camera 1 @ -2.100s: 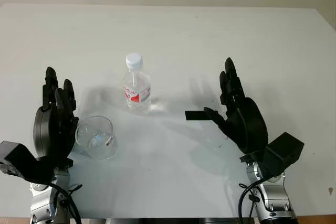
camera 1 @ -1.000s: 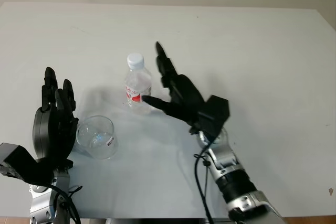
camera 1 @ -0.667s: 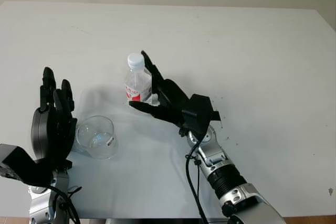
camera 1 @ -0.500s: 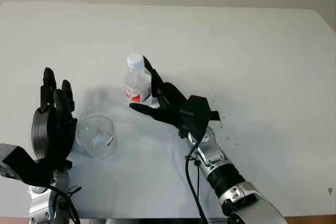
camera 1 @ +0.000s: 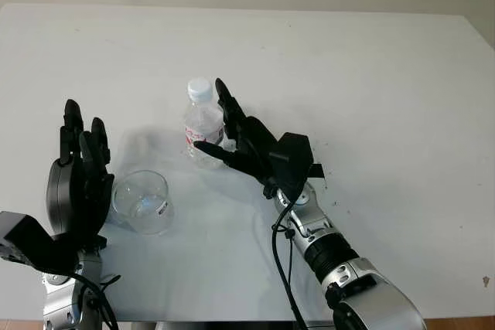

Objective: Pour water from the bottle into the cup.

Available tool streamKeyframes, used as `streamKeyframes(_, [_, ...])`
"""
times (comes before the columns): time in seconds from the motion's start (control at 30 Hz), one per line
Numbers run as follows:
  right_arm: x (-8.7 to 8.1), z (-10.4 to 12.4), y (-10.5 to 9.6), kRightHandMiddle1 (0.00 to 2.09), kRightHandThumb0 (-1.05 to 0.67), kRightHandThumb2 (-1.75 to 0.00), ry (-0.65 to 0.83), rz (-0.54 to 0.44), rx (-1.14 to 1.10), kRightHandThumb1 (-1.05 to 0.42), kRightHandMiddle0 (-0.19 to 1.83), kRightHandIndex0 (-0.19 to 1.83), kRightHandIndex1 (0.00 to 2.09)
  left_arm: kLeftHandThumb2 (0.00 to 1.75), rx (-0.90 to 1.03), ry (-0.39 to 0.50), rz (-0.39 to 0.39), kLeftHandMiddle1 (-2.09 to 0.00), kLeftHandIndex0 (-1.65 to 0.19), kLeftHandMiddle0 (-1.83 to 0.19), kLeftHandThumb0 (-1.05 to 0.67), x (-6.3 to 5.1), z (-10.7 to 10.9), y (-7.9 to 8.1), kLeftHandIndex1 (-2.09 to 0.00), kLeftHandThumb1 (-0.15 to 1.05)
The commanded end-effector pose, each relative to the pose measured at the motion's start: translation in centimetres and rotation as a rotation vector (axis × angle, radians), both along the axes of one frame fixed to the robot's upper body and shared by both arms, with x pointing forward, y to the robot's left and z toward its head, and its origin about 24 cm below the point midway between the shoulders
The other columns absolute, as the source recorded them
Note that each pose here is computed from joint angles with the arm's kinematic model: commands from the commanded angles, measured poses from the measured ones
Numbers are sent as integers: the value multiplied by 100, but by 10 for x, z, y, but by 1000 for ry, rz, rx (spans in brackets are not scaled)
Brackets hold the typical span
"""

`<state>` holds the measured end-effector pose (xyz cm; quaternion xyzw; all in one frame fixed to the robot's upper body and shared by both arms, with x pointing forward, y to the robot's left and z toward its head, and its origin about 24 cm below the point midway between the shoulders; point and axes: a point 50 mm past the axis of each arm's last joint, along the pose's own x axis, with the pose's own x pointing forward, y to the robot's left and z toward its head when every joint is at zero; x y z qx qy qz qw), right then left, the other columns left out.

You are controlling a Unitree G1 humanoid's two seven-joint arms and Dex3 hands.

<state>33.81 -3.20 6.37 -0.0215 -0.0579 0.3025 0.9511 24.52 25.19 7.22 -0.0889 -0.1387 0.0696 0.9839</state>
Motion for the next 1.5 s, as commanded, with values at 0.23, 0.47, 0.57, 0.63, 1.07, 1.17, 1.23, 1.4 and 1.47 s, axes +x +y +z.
streamKeyframes(0.23, [-7, 20, 50, 0, -82, -5, -8, 213, 66, -89, -19, -19, 0, 63, -15, 36, 11, -6, 15, 10, -75, -4, -10, -3, -6, 105])
streamKeyframes(0.47, [-2, 30, 54, 0, -86, -5, -52, 304, -2, -88, -19, -19, 0, 62, -29, 31, 8, -5, 16, 11, -74, -3, -11, -5, -5, 105])
streamKeyframes(0.57, [1, 33, 56, 0, -86, -4, -42, 307, -18, -87, -19, -19, 0, 62, -32, 28, 12, -6, 15, 9, -74, -2, -11, -6, -6, 105])
streamKeyframes(0.63, [2, 35, 57, 2, -78, -4, -31, 300, -13, -85, -16, -19, 0, 62, -38, 29, 12, -6, 16, 10, -74, -2, -11, -6, -6, 105])
streamKeyframes(1.07, [6, 32, 57, 209, -42, -13, -104, 198, -149, -104, 179, 180, 209, 64, -31, 29, 25, -6, 15, 9, -74, -2, -11, -6, -6, 105])
streamKeyframes(1.17, [6, 32, 57, 209, -40, -29, -132, 212, -198, -105, 183, 183, 209, 63, -39, 29, 26, -6, 15, 9, -74, -1, -12, -6, -6, 105])
streamKeyframes(1.23, [5, 32, 55, 209, -38, -36, -156, 229, -227, -105, 183, 183, 209, 62, -41, 28, 27, -6, 15, 8, -74, -1, -12, -7, -6, 105])
streamKeyframes(1.4, [3, 33, 53, 209, -32, -37, -215, 245, -271, -105, 183, 183, 209, 62, -44, 28, 27, -5, 15, 9, -73, 0, -12, -7, -6, 105])
streamKeyframes(1.47, [4, 33, 52, 209, -29, -39, -228, 234, -275, -105, 183, 183, 209, 62, -46, 28, 27, -5, 15, 8, -73, 0, -12, -6, -6, 105])
